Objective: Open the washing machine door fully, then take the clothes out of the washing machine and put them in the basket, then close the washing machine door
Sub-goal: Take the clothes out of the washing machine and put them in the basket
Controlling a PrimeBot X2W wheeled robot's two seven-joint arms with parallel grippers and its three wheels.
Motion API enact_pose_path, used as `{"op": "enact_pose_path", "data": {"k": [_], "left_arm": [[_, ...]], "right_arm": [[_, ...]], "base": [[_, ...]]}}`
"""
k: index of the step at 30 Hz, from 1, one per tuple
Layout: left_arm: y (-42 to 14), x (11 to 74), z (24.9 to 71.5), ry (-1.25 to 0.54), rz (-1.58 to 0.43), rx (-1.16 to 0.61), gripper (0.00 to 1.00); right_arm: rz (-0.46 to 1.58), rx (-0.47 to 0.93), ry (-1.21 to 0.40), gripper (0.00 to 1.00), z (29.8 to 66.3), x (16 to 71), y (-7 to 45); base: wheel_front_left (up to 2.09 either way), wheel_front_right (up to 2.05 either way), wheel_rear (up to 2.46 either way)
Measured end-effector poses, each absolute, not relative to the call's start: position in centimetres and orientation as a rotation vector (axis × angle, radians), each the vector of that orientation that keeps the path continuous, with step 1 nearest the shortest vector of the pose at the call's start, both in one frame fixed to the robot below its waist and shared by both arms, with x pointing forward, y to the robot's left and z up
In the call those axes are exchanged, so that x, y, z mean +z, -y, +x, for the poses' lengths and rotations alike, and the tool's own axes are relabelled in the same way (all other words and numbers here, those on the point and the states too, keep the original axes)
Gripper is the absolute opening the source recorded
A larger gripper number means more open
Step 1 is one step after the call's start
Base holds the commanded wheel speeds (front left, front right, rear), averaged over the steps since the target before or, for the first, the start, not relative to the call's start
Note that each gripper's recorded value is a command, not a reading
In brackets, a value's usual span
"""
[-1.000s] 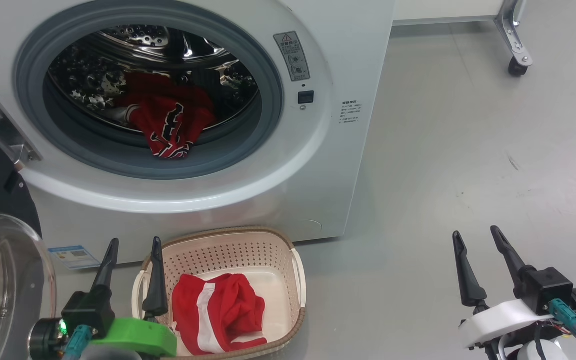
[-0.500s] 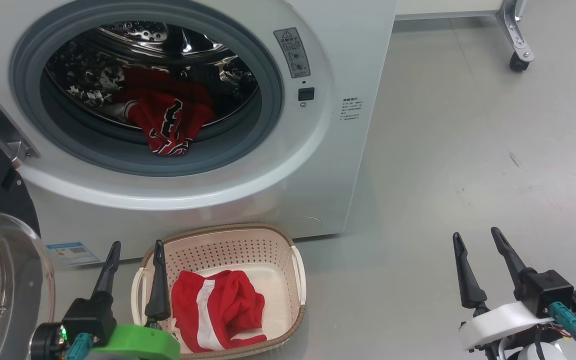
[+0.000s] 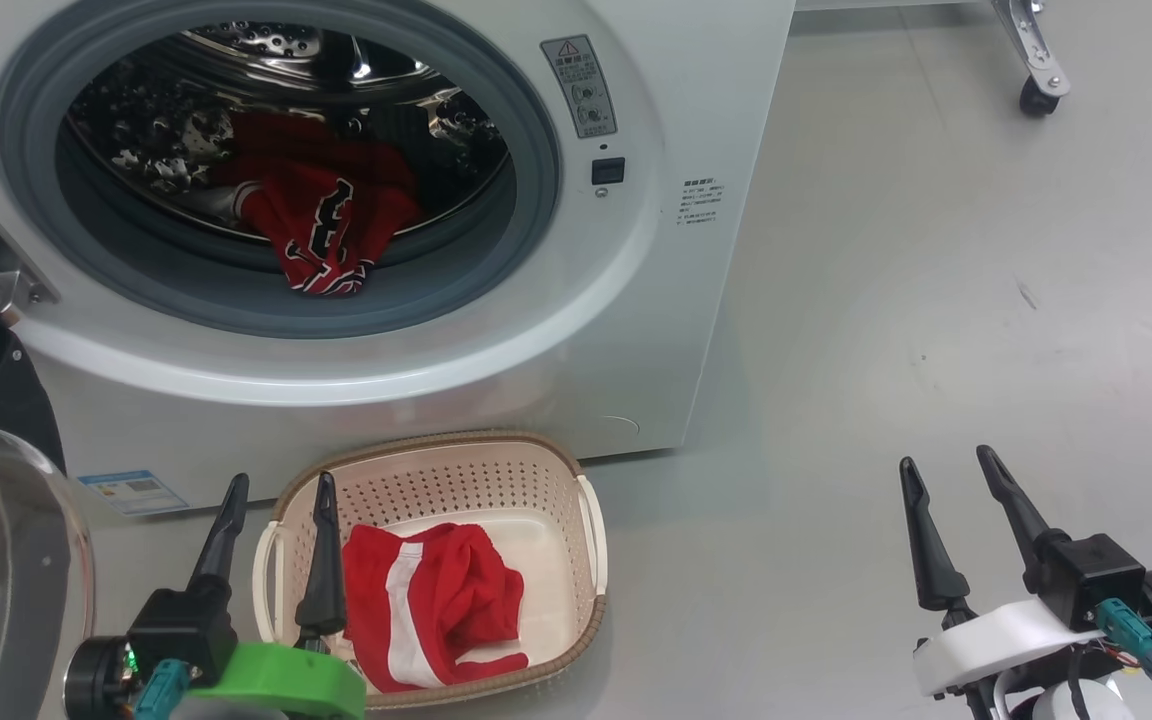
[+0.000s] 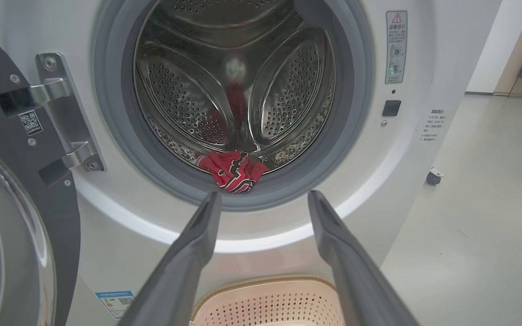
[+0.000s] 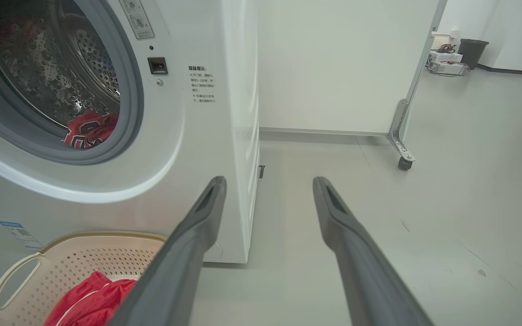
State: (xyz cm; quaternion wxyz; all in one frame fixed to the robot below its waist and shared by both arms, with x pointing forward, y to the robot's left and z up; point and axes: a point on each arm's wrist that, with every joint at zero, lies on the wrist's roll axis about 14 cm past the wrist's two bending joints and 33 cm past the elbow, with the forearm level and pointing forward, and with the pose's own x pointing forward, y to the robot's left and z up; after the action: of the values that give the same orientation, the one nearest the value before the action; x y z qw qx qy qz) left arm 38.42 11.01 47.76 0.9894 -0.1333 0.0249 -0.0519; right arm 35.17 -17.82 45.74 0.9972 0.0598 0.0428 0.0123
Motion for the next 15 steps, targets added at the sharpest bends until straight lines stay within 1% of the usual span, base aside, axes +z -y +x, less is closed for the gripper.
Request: {"op": "enact_pose_path", "data": {"k": [7, 12, 15], "left_arm": [[-10.0, 46.8, 39.6, -0.099, -0.256, -0.135, 1.0], [-9.0, 46.9, 41.8, -0.099, -0.257, -0.16, 1.0], [-8.5, 46.2, 43.6, -0.13, -0.256, -0.173, 1.0]], "right_arm": [[0.12, 0.021, -0.11, 1.0, 35.5, 45.1, 17.9], [0.122, 0.034, -0.123, 1.0, 36.3, 44.6, 17.6], [0.123, 0.041, -0.128, 1.0, 37.1, 44.3, 17.5]], "base": [[0.0, 0.0, 0.0], [0.0, 0.0, 0.0], [0.0, 0.0, 0.0]]}}
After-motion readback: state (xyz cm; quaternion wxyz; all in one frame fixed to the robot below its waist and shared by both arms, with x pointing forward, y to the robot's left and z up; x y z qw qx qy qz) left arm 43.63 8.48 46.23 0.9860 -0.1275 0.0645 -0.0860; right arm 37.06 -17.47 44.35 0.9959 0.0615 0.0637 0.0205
